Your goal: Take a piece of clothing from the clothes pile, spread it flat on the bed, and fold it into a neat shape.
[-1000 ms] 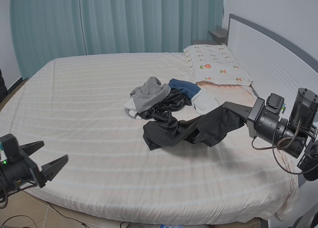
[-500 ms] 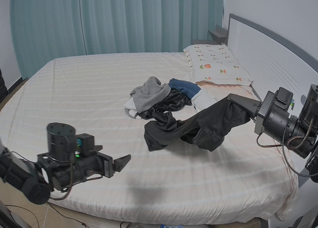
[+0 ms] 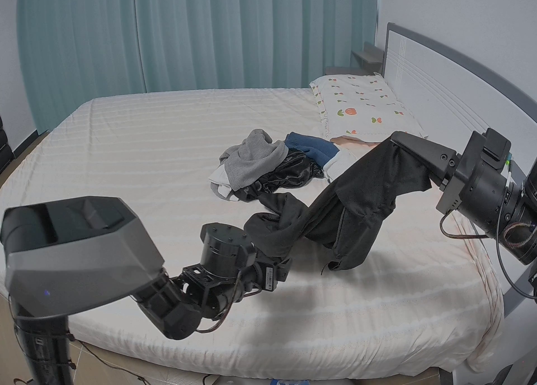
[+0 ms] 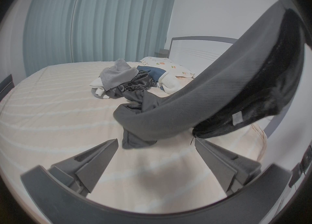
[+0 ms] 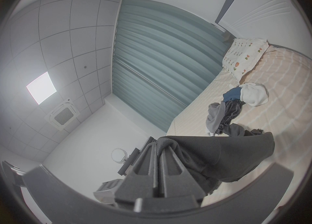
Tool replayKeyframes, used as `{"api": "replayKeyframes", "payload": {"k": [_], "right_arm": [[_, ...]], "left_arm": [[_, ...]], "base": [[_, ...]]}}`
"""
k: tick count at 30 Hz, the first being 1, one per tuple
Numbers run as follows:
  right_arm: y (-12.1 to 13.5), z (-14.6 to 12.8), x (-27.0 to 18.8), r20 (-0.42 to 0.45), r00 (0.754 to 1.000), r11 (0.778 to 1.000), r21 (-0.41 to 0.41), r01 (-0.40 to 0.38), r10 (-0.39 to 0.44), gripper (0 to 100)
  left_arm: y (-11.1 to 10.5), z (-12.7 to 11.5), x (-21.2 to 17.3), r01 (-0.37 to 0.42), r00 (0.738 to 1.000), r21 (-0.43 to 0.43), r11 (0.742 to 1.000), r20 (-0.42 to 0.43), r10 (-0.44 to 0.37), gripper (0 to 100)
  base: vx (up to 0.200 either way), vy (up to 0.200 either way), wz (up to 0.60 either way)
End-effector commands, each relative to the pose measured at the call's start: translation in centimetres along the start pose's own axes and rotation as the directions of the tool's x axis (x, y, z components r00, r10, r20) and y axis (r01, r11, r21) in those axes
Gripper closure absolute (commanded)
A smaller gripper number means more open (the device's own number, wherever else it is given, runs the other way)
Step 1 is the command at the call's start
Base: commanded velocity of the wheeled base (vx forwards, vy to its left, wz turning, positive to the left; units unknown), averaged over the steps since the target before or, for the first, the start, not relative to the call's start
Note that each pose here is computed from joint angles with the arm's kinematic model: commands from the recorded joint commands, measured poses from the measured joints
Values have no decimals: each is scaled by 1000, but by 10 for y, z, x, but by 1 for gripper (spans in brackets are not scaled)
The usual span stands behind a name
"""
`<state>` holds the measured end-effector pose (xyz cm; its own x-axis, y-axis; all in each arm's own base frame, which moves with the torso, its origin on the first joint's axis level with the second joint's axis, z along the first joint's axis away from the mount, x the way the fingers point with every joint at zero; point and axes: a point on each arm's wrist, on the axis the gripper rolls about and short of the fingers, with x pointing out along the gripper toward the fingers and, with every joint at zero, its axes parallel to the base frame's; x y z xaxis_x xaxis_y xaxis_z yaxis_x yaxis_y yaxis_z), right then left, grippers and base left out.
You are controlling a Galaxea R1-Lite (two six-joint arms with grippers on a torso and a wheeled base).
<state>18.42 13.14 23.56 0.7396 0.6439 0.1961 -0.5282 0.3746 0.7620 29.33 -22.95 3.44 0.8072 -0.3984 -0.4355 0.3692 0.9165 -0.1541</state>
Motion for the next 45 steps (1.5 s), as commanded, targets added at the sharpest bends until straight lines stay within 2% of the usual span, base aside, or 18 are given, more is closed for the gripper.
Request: {"api": "replayKeyframes", "payload": {"k": [1, 9, 22, 23, 28, 33, 36, 39, 40, 41, 42, 43, 45], "right_arm": [[7, -2, 1, -7, 1000, 1000, 18, -26, 26, 100], [11, -2, 0, -7, 999, 999, 30, -42, 43, 100], [9, -2, 0, -10, 999, 999, 40, -36, 37, 100], [8, -3, 1, -11, 999, 999, 40, -33, 34, 100], [1, -4, 4, -15, 1000, 999, 39, -5, 6, 100], [-14, -2, 10, -8, 999, 998, 34, 49, -49, 100], [-23, -2, 14, -8, 997, 996, 35, 81, -81, 100], [-35, -5, 20, -18, 992, 992, 34, 121, -121, 100], [-35, -5, 20, -18, 992, 992, 34, 121, -121, 100], [-43, -6, 24, -20, 990, 989, 34, 141, -141, 100], [-43, -6, 24, -20, 990, 989, 34, 141, -141, 100], [-56, -8, 31, -15, 986, 985, 34, 166, -166, 100], [-66, -7, 36, 10, 984, 984, 32, 177, -177, 100]], "left_arm": [[-13, -22, 32, -3, 1000, -8, 1000, -9, 3, 0], [-9, -21, 46, -34, 997, -52, 998, 63, 37, 0], [4, -34, 78, -94, 991, -179, 979, 82, 110, 0], [5, -32, 78, -96, 990, -190, 977, 85, 113, 100], [12, -24, 73, -99, 987, -235, 967, 100, 126, 100], [15, -2, 47, -82, 983, -303, 949, 130, 127, 100], [12, 18, 27, -35, 981, -359, 933, 168, 101, 100], [9, 45, 7, 14, 967, -393, 919, 239, 87, 100], [9, 45, 7, 14, 967, -393, 919, 239, 87, 100], [7, 61, -7, 44, 956, -400, 915, 283, 78, 100], [7, 61, -7, 44, 956, -400, 915, 283, 78, 100], [6, 87, -34, 93, 931, -407, 909, 359, 66, 100], [5, 105, -55, 133, 908, -411, 902, 414, 55, 100]], "base": [[0, 0, 0], [0, 0, 0], [0, 0, 0], [0, 0, 0], [0, 0, 0], [0, 0, 0], [0, 0, 0], [0, 0, 0], [0, 0, 0], [0, 0, 0], [0, 0, 0], [0, 0, 0], [0, 0, 0]]}}
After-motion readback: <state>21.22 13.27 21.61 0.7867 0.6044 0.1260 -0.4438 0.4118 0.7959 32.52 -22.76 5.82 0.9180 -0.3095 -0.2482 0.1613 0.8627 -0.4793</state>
